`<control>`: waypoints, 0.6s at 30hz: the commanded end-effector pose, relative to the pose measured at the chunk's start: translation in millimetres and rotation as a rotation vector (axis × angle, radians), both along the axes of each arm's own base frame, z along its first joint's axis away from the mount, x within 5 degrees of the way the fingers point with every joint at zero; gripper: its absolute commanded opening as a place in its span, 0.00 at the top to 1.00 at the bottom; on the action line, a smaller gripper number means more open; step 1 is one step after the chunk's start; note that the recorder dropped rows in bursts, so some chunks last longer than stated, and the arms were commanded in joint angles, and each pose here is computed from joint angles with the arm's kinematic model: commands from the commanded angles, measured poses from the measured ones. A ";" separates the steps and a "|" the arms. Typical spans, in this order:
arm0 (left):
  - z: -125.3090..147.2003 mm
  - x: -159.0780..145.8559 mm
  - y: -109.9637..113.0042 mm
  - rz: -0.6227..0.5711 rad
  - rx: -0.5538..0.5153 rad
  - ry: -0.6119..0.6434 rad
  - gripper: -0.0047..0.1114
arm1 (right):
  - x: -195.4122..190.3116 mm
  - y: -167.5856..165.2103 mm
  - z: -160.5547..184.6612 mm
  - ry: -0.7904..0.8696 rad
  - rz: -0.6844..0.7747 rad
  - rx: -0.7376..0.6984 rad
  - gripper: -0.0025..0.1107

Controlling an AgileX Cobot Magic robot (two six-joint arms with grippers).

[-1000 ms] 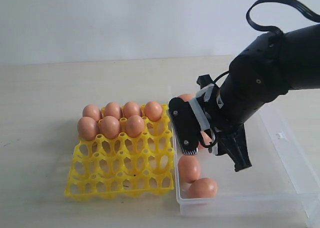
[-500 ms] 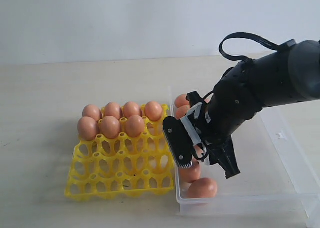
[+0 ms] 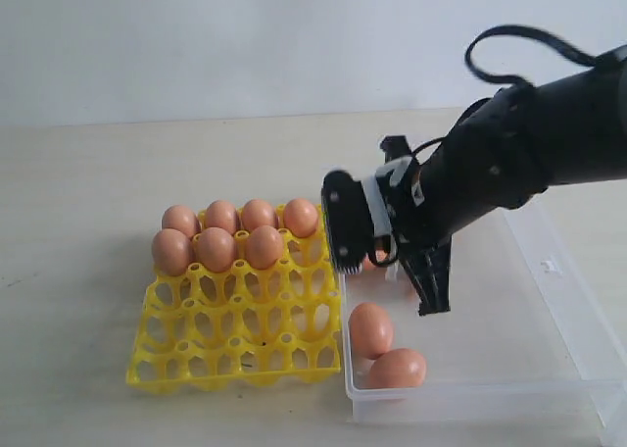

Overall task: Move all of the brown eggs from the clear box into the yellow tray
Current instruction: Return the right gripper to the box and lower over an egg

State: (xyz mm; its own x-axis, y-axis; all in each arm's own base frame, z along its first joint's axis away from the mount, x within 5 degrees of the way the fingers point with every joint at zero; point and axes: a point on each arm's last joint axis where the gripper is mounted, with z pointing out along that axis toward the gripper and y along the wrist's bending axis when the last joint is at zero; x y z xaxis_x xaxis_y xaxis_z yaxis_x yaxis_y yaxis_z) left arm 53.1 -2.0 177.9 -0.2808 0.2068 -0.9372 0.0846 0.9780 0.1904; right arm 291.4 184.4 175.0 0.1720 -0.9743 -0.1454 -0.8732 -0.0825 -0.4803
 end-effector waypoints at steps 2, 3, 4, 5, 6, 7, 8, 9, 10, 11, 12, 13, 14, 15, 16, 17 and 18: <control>2.6 -0.1 -0.2 0.001 -0.015 -0.020 0.96 | -17.9 -17.0 64.3 0.176 -0.898 0.596 0.98; 2.6 -0.1 -0.2 0.001 -0.015 -0.020 0.96 | -17.5 -23.1 68.4 0.207 -1.046 0.674 0.98; 2.6 -0.1 -0.2 0.001 -0.015 -0.020 0.96 | -16.4 -26.7 69.5 0.202 -1.072 0.681 0.98; 2.6 -0.1 -0.2 0.001 -0.015 -0.020 0.96 | -16.1 -27.8 69.3 0.191 -1.051 0.660 0.97; 2.6 -0.1 -0.2 0.001 -0.015 -0.020 0.96 | -15.7 -27.7 67.6 0.184 -1.019 0.633 0.96; 2.6 -0.1 -0.2 0.001 -0.015 -0.020 0.96 | -14.8 -27.0 64.4 0.176 -0.970 0.594 0.94; 2.6 -0.1 -0.2 0.001 -0.015 -0.020 0.96 | -13.9 -26.4 62.3 0.151 -0.875 0.534 0.92; 2.6 -0.1 -0.2 0.001 -0.015 -0.020 0.96 | -12.8 -25.7 58.4 0.123 -0.749 0.450 0.89; 2.6 -0.1 -0.2 0.001 -0.015 -0.020 0.96 | -12.0 -25.4 54.2 0.100 -0.625 0.363 0.87; 2.6 -0.1 -0.2 0.001 -0.015 -0.020 0.96 | -11.6 -25.2 51.5 0.082 -0.527 0.297 0.84; 2.6 -0.1 -0.2 0.001 -0.015 -0.020 0.96 | -11.1 -25.2 47.5 0.063 -0.401 0.209 0.81; 2.6 -0.1 -0.2 0.001 -0.015 -0.020 0.96 | -11.7 -26.0 44.1 0.054 -0.287 0.123 0.78; 2.6 -0.1 -0.2 0.001 -0.015 -0.020 0.96 | -12.3 -26.7 41.1 0.055 -0.207 0.061 0.74; 2.6 -0.1 -0.2 0.001 -0.015 -0.020 0.96 | -13.1 -27.5 37.2 0.063 -0.130 -0.001 0.70; 2.6 -0.1 -0.2 0.001 -0.015 -0.020 0.96 | -14.1 -28.4 33.0 0.082 -0.085 -0.047 0.65; 2.6 -0.1 -0.2 0.001 -0.015 -0.020 0.96 | -15.0 -29.3 29.4 0.104 -0.066 -0.077 0.62; 2.6 -0.1 -0.2 0.001 -0.015 -0.020 0.96 | -15.3 -30.3 26.2 0.120 -0.062 -0.099 0.57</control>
State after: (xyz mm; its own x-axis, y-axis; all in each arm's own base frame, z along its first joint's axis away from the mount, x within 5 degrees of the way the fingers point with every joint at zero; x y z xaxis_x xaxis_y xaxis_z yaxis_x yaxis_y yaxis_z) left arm 53.1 -2.0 177.9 -0.2808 0.2068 -0.9372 0.0846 0.9780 0.1904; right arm 277.0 158.2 209.9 -0.0195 -0.9849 -0.1719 -0.9120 0.0880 -0.4007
